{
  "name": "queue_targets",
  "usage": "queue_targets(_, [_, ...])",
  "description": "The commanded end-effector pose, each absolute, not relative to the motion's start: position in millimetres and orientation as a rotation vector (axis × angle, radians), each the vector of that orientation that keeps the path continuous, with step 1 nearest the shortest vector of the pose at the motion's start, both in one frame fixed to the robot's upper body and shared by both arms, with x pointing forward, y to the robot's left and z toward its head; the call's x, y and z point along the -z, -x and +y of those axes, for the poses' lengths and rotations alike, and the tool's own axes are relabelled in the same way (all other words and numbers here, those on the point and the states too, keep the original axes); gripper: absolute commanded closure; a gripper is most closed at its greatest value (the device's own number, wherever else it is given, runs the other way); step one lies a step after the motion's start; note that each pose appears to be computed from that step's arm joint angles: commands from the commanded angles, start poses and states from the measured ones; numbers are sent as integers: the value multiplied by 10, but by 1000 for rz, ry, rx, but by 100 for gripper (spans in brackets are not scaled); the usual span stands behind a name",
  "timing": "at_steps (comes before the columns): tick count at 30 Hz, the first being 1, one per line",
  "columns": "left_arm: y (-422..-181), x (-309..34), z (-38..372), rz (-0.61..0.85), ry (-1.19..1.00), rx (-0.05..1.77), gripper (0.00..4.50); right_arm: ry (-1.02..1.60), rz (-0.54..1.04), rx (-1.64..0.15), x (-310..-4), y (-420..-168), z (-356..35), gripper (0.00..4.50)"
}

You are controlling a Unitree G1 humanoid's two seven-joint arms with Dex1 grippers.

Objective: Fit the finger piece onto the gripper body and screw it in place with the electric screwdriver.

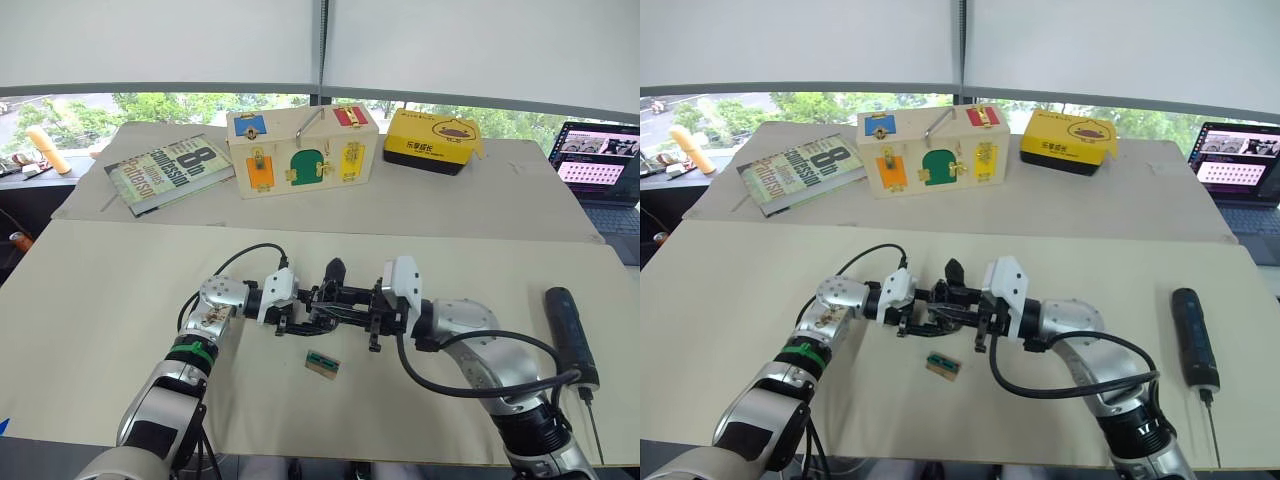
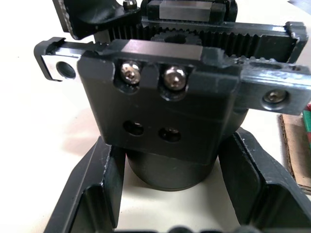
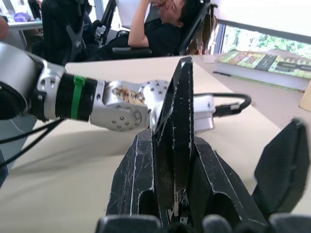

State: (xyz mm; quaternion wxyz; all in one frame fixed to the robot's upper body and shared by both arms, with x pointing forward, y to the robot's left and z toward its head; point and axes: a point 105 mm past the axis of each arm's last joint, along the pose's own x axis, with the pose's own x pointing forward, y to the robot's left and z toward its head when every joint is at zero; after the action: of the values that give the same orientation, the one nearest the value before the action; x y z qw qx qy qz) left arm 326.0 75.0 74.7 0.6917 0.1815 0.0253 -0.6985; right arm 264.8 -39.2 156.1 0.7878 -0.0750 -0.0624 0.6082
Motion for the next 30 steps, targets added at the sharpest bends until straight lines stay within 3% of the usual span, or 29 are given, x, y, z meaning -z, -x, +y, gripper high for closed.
queue_targets(1, [-3244, -671, 732, 102, -415, 1561, 222, 208, -182, -1311, -1597, -2671, -336, 407])
queue_targets(19, [-3244, -615, 792, 136, -414, 1541, 222, 233, -43, -1235, -1321, -2775, -388, 407])
queue_targets(30, [-3250, -605, 798, 139, -411, 1531, 222, 194, 47, -1301, -1274, -2650, -351, 407])
